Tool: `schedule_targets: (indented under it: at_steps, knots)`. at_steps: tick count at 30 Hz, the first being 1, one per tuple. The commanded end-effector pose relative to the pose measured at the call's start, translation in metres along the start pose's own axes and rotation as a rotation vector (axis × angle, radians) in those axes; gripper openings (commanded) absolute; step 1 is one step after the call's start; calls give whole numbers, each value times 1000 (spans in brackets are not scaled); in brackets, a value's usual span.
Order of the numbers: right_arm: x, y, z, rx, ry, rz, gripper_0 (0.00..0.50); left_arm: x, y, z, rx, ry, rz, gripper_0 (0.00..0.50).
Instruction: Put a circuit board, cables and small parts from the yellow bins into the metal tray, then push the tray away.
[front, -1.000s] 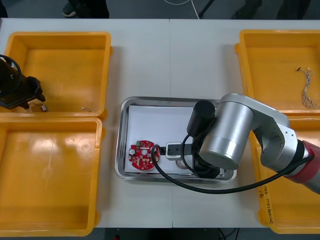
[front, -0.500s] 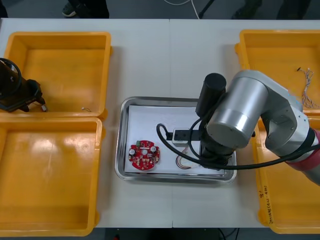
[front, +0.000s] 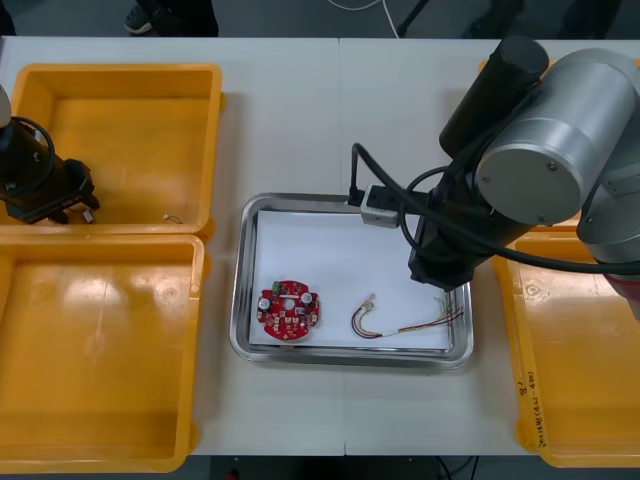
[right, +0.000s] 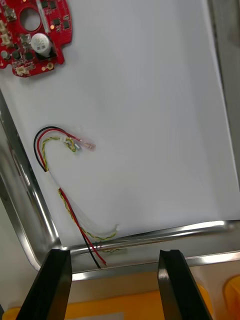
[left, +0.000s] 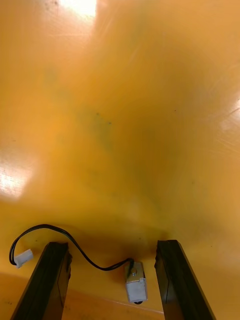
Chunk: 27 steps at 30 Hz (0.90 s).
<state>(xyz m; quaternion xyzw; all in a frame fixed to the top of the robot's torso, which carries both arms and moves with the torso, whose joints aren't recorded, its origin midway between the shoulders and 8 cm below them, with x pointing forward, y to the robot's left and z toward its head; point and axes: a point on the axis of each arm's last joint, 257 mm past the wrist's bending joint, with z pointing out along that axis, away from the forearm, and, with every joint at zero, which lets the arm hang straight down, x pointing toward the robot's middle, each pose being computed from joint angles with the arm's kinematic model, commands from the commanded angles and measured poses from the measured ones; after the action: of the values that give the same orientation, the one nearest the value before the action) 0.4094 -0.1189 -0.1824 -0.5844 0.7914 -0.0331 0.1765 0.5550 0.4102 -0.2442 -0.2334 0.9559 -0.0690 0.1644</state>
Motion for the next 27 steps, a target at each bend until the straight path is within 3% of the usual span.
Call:
schedule_targets:
  at_steps: [1,3,7,12,17,27]
  knots:
    - [-24,-32,-42,88,-105,70,500,-19,-10,-17,14,-44,20,354]
    - [-24,-43,-52,106,-132,105,500,-18,-12,-16,14,-42,21,161]
    - [-13,-60,-66,130,-148,162,500,-19,-10,-16,8,-44,16,12]
    - [7,-78,-79,169,-135,231,500,-19,-10,-16,7,-46,13,0]
    - [18,-90,-90,188,-148,350,500,-21,-12,-16,16,-55,12,0]
    - [37,-122,-120,240,-196,590,500,-47,-43,-43,57,-141,67,0]
